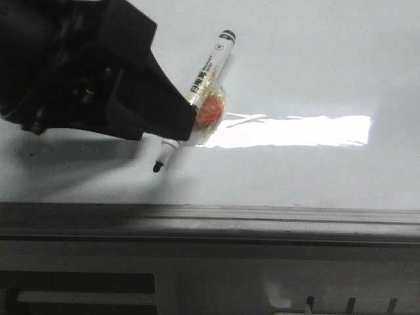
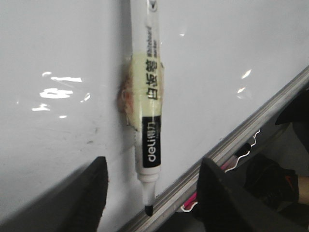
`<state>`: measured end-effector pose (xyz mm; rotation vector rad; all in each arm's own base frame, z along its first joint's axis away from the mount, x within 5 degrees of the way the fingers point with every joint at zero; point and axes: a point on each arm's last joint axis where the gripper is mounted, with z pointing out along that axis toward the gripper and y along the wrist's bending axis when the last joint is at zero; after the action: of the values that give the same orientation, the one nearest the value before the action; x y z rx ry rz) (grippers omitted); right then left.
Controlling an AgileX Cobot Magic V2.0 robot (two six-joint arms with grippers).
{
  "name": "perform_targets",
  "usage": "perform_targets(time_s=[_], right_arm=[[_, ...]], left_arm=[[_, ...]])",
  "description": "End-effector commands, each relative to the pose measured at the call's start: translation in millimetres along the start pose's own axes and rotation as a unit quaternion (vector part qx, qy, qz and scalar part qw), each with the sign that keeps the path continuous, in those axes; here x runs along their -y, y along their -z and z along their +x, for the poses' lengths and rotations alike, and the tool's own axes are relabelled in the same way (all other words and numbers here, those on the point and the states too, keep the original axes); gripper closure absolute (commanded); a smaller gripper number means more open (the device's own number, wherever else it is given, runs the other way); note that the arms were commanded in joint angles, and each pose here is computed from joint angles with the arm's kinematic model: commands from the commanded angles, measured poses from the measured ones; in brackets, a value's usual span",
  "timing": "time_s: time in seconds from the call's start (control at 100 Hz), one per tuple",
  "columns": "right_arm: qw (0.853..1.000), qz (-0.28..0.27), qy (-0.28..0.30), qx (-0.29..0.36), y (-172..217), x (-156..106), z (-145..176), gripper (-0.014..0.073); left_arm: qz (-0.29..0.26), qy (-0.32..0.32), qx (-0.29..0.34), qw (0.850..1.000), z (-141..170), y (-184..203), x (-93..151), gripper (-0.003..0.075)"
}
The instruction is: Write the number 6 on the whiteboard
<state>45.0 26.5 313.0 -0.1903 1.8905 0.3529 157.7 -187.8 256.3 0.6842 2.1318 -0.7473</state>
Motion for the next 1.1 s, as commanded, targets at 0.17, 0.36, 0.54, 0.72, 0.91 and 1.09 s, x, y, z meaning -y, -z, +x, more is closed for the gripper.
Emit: perform_targets(time_s=[0.17, 0.36, 0.54, 0.72, 0.91, 1.09], right_arm=[[0.999, 0.004, 0.005, 0.045, 2.5, -0.4, -16.4, 0.0127], [0.999, 0.001, 0.002, 0.042, 2.4, -0.9, -15.8, 0.0127], [0.999, -0.001, 0.001, 0.042, 2.5, -1.2, -15.8, 0.0127], [0.999, -0.014, 0.019, 0.039, 2.7, -2.7, -15.3, 0.0127], [0.997, -0.033, 0.053, 0.034, 3.0, -5.3, -14.1, 0.0127], [0.988, -0.102, 0.105, 0.036, -0.9, -16.5, -16.0, 0.0127]], left_arm=[[-0.029, 0.014, 0.066, 0.997, -19.2, 0.5, -1.9, 0.0540], [-0.034, 0.012, 0.074, 0.997, -20.6, 0.8, -3.0, 0.0739], [-0.025, 0.012, 0.064, 0.998, -19.0, 1.6, -1.1, 0.0739], [-0.025, 0.006, 0.065, 0.998, -19.3, 2.6, -0.8, 0.0739], [-0.001, -0.051, 0.101, 0.994, -28.2, 24.9, 12.7, 0.0739], [0.036, -0.200, 0.110, 0.973, -28.2, 50.6, 32.0, 0.0739]])
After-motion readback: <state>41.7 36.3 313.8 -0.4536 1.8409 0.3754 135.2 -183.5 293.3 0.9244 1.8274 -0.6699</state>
